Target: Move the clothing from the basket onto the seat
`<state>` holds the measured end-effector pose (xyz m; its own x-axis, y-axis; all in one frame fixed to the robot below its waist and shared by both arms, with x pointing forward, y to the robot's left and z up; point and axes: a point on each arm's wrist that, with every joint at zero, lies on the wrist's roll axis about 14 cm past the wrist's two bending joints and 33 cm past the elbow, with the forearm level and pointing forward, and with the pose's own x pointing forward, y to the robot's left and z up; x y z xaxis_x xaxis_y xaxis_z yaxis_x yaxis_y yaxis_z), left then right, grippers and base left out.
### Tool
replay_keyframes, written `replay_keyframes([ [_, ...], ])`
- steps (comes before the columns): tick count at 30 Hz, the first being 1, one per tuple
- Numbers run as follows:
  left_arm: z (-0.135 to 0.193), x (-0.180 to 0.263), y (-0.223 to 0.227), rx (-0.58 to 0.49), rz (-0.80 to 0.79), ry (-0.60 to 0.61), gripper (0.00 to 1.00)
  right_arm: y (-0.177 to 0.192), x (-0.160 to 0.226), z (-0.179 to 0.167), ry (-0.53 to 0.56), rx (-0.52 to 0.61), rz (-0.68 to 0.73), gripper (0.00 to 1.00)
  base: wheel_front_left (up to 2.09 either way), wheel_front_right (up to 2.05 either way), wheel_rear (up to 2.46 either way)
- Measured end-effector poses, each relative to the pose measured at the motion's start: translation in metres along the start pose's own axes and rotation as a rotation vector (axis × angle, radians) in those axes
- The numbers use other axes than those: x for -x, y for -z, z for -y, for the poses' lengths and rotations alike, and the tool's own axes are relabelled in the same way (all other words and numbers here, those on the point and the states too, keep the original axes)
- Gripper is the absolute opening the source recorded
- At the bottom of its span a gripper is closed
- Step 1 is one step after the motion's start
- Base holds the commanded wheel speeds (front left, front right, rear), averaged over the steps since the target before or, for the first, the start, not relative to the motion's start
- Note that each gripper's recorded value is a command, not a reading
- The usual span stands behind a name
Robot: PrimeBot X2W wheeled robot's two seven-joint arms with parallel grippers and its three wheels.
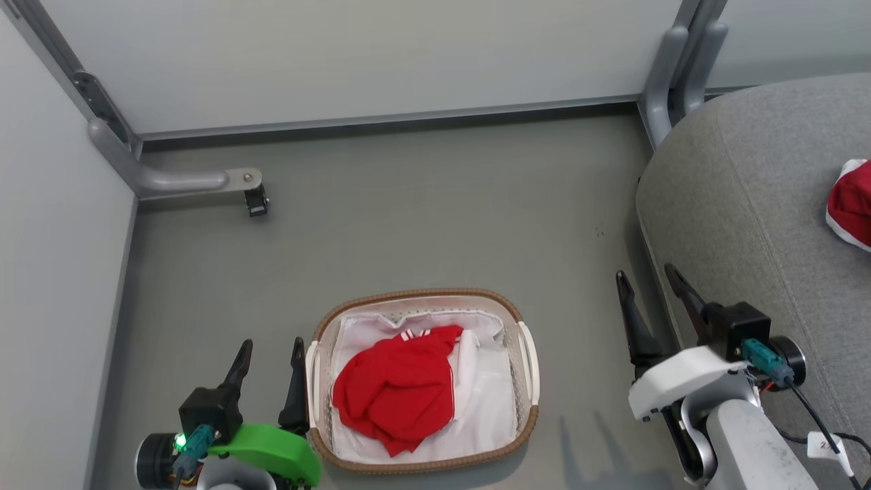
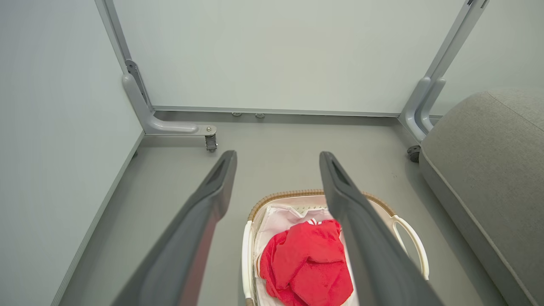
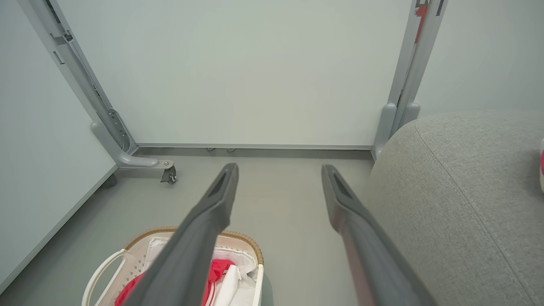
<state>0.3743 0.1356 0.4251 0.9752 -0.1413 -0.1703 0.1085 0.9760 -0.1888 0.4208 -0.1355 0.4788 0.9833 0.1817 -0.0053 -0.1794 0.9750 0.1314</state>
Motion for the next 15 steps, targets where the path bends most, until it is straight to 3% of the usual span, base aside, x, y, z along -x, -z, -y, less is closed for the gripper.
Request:
replay_keyframes([
  [15, 0.037, -0.079, 0.076, -0.016, -0.230, 0.155, 1.00, 0.011, -0.060, 0.014, -0.005, -0.017, 0.022, 1.00, 0.00, 0.00, 0.00],
])
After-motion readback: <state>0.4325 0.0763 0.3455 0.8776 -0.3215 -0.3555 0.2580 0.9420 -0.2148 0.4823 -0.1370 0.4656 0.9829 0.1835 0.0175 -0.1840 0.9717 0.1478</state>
